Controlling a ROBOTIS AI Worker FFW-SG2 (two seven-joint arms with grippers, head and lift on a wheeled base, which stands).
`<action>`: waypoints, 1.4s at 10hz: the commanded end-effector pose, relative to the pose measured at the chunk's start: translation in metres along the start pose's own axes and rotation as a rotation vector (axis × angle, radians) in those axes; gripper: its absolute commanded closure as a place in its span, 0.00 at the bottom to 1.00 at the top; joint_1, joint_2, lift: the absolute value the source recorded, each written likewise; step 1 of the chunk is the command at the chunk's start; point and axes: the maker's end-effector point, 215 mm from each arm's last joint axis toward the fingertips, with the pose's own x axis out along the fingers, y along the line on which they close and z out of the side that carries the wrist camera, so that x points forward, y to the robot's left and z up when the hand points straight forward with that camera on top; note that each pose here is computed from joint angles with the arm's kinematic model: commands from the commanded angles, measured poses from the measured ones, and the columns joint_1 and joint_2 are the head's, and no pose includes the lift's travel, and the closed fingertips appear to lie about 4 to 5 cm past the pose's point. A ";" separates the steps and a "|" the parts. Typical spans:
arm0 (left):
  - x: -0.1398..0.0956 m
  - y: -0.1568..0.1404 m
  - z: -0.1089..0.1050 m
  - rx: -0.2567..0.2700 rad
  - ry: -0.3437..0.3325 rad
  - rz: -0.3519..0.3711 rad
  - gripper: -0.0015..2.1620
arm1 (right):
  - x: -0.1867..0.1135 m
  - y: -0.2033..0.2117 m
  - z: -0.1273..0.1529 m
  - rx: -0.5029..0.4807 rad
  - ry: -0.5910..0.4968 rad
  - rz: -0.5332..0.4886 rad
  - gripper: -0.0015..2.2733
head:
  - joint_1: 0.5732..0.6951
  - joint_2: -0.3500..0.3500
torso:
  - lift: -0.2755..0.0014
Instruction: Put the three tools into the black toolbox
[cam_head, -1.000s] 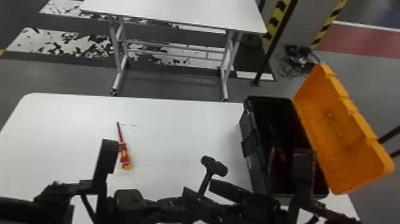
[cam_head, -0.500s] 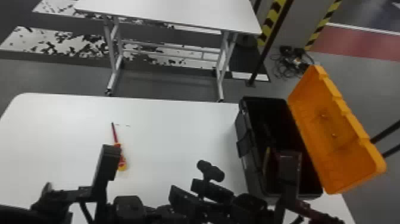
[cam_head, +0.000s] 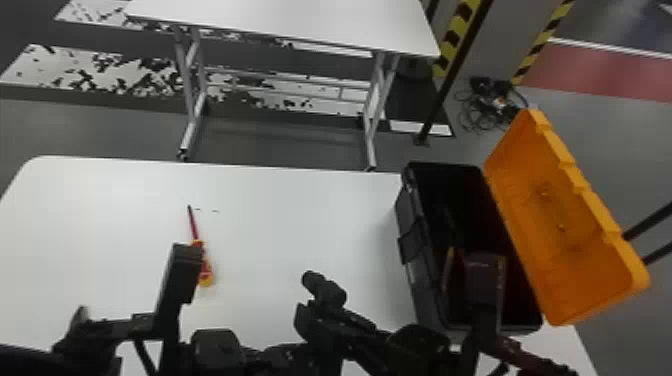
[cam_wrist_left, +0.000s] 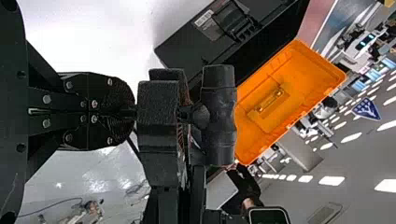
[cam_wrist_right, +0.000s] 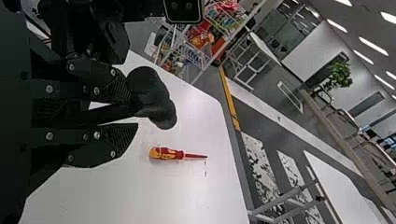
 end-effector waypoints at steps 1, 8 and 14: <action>-0.002 0.002 -0.001 -0.003 0.000 0.006 0.96 | 0.000 0.000 -0.005 -0.004 0.027 -0.002 0.99 | 1.00 0.24 | 0.81; -0.016 0.003 -0.011 -0.039 -0.010 0.027 0.00 | -0.009 -0.009 -0.003 -0.001 0.008 -0.030 0.99 | 1.00 0.25 | 0.81; -0.061 0.018 -0.026 -0.093 -0.060 0.129 0.01 | -0.060 -0.061 0.075 -0.172 -0.162 -0.245 0.99 | 1.00 0.20 | 0.81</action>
